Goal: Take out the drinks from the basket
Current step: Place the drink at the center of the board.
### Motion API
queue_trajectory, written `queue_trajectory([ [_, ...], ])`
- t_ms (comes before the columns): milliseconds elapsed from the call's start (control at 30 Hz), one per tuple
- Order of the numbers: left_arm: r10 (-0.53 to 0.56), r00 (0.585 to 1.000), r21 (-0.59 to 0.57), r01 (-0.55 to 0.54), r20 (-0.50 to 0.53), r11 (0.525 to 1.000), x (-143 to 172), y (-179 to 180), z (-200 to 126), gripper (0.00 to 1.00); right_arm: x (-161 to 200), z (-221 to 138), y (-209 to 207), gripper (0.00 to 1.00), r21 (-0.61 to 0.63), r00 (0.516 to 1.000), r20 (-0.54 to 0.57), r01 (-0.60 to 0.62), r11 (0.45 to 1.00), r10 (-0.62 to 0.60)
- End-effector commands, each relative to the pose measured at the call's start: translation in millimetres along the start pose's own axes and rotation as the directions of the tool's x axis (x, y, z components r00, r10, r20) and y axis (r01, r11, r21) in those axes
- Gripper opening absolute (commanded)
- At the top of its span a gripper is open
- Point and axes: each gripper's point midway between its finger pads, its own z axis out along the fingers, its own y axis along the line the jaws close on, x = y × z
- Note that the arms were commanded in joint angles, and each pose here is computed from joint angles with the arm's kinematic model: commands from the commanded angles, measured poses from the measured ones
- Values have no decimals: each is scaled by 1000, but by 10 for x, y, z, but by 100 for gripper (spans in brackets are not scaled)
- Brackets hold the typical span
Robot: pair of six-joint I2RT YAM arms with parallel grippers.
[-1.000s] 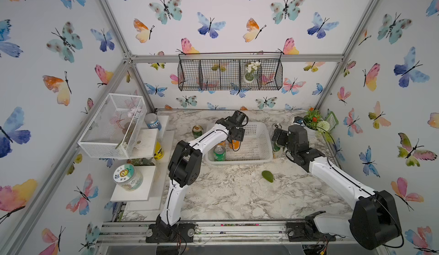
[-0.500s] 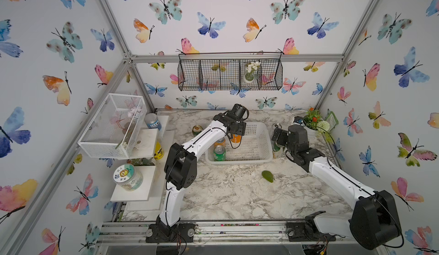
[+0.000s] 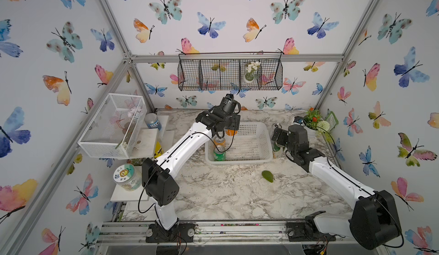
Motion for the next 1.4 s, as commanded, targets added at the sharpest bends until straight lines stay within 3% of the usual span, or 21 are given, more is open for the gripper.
queue_trajectory([
  [0,-21,995,-69,28,96,997,-132,299,-392,62,23,15,-12,100,-7,1000,-1,-12,1000,12],
  [333,-69,993,-205,88,99,975,325,948,-721,63,-14,-4,14,100,-20,1000,5,-17,1000,17],
  [667,-210,977,-279,207,20,938,715,1521,-141,61,-54,-22,19,100,-22,1000,14,-22,1000,22],
  [1067,-273,957,-326,230,-95,917,997,1604,532,61,-63,-63,-8,100,-18,999,24,-21,1000,22],
  [1367,-360,924,-299,309,-132,903,1211,1696,756,72,-39,-50,-2,100,-21,1000,17,-21,1000,22],
])
